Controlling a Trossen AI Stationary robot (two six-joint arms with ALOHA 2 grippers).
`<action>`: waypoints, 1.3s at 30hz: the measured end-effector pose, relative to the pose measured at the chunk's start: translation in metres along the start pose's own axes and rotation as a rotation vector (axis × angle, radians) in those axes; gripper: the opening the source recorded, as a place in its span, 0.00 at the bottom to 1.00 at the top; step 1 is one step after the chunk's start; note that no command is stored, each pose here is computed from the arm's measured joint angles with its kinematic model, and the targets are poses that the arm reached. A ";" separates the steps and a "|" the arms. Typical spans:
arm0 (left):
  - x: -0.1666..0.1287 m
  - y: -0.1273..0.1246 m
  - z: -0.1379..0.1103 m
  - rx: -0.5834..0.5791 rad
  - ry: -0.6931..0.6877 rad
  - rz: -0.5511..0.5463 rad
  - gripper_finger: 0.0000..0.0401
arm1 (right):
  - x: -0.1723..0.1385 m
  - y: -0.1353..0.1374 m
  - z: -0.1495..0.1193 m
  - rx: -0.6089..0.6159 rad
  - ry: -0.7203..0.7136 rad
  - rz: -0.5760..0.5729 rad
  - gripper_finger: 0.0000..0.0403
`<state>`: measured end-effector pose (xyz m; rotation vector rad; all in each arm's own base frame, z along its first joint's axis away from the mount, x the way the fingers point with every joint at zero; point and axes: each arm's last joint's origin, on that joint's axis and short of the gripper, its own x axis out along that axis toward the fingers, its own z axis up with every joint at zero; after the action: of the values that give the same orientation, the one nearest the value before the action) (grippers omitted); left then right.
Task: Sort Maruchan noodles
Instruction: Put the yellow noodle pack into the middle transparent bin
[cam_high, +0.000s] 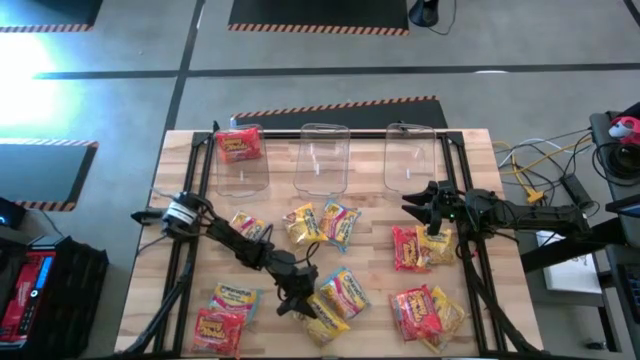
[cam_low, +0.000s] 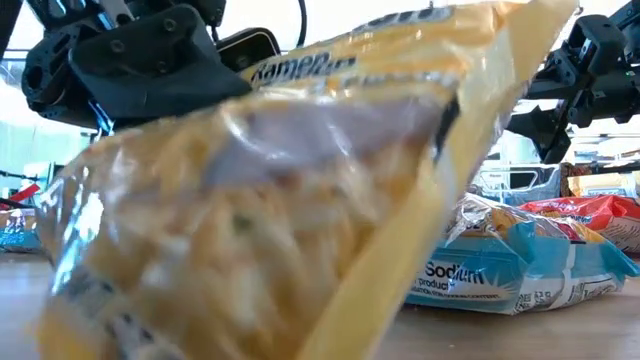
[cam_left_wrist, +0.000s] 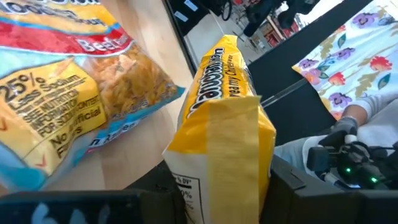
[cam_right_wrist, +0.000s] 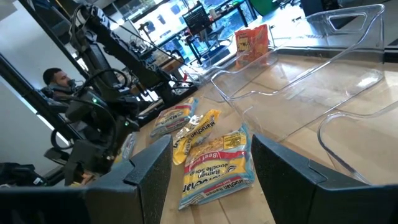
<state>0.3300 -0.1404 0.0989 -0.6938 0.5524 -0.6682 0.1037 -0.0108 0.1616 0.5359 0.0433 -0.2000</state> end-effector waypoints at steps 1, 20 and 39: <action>-0.001 0.000 0.002 -0.001 -0.005 -0.001 0.28 | 0.000 0.000 0.000 0.000 0.000 0.000 0.52; -0.057 -0.008 0.065 0.077 -0.242 0.017 0.28 | 0.000 0.000 0.000 0.000 0.000 0.000 0.52; -0.163 0.007 0.134 0.267 -0.453 0.311 0.28 | 0.000 0.000 0.000 0.000 0.000 0.000 0.52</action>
<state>0.3127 0.0330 0.2189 -0.4722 0.1410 -0.2703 0.1037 -0.0108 0.1614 0.5359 0.0439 -0.2003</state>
